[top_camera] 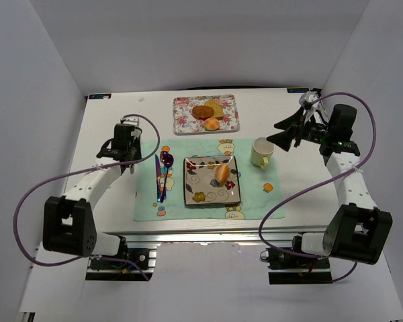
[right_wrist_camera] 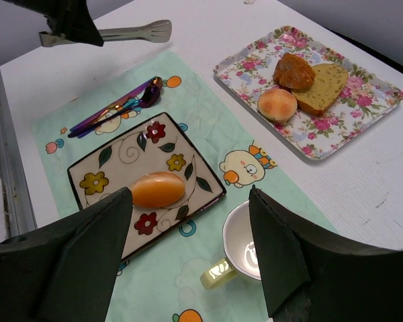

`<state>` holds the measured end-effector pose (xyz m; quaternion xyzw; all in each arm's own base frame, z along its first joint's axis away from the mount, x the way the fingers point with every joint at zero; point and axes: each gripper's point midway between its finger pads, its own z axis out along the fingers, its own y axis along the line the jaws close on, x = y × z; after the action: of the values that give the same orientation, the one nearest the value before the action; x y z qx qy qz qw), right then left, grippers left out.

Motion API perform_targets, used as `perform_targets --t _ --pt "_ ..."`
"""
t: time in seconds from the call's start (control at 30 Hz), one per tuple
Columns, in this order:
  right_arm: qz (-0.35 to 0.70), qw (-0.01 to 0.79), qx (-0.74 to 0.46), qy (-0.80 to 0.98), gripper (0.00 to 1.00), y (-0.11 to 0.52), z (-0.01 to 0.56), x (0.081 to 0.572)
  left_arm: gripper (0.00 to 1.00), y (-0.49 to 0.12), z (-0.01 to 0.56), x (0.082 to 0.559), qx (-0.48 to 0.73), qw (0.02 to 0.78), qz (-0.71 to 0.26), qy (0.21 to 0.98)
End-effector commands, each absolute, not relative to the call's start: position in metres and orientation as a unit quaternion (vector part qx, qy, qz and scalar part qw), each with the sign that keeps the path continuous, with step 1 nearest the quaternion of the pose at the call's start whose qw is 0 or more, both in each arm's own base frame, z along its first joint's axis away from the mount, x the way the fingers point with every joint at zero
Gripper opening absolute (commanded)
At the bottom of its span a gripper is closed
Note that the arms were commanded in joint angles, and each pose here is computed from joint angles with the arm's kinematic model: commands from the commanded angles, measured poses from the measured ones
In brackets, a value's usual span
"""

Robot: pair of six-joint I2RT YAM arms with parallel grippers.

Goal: Place the bread

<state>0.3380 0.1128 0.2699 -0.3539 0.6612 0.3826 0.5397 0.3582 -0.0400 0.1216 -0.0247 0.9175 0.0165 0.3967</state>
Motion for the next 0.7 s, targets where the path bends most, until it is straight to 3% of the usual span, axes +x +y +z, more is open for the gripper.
perform_targets --t 0.0,0.13,0.2,0.3,0.37,0.4,0.43,0.47,0.5,0.53,0.67 --pt "0.381 0.552 -0.376 0.639 0.75 0.114 0.291 0.336 0.0 0.012 0.11 0.382 0.025 0.417 0.113 0.901" --pt "0.378 0.554 -0.378 0.639 0.75 0.114 0.291 0.333 0.01 0.033 0.084 0.389 0.016 0.419 0.112 0.901" --pt "0.375 0.554 -0.378 0.64 0.75 0.114 0.29 0.331 0.14 0.038 0.066 0.39 0.014 0.413 0.098 0.906" --pt "0.373 0.549 -0.379 0.645 0.75 0.113 0.288 0.328 0.24 0.045 0.047 0.39 0.003 0.394 0.071 0.916" --pt "0.361 0.553 -0.394 0.639 0.75 0.112 0.29 0.33 0.41 0.044 0.039 0.39 0.002 0.384 0.061 0.921" --pt "0.359 0.551 -0.395 0.642 0.75 0.112 0.289 0.33 0.42 0.042 0.036 0.387 0.0 0.377 0.054 0.925" --pt "0.358 0.547 -0.394 0.647 0.75 0.111 0.289 0.33 0.52 0.042 0.032 0.386 -0.001 0.37 0.049 0.928" --pt "0.358 0.544 -0.393 0.65 0.76 0.111 0.286 0.331 0.82 0.042 0.029 0.384 -0.003 0.364 0.042 0.931" --pt "0.354 0.541 -0.392 0.655 0.84 0.11 0.284 0.333 0.97 0.041 0.027 0.382 -0.003 0.354 0.035 0.934" --pt "0.354 0.533 -0.39 0.662 0.89 0.111 0.282 0.333 0.98 0.043 0.024 0.379 -0.008 0.346 0.036 0.937" --pt "0.311 0.52 -0.367 0.706 0.89 0.11 0.269 0.347 0.98 0.047 0.035 0.373 -0.021 0.349 0.035 0.936"
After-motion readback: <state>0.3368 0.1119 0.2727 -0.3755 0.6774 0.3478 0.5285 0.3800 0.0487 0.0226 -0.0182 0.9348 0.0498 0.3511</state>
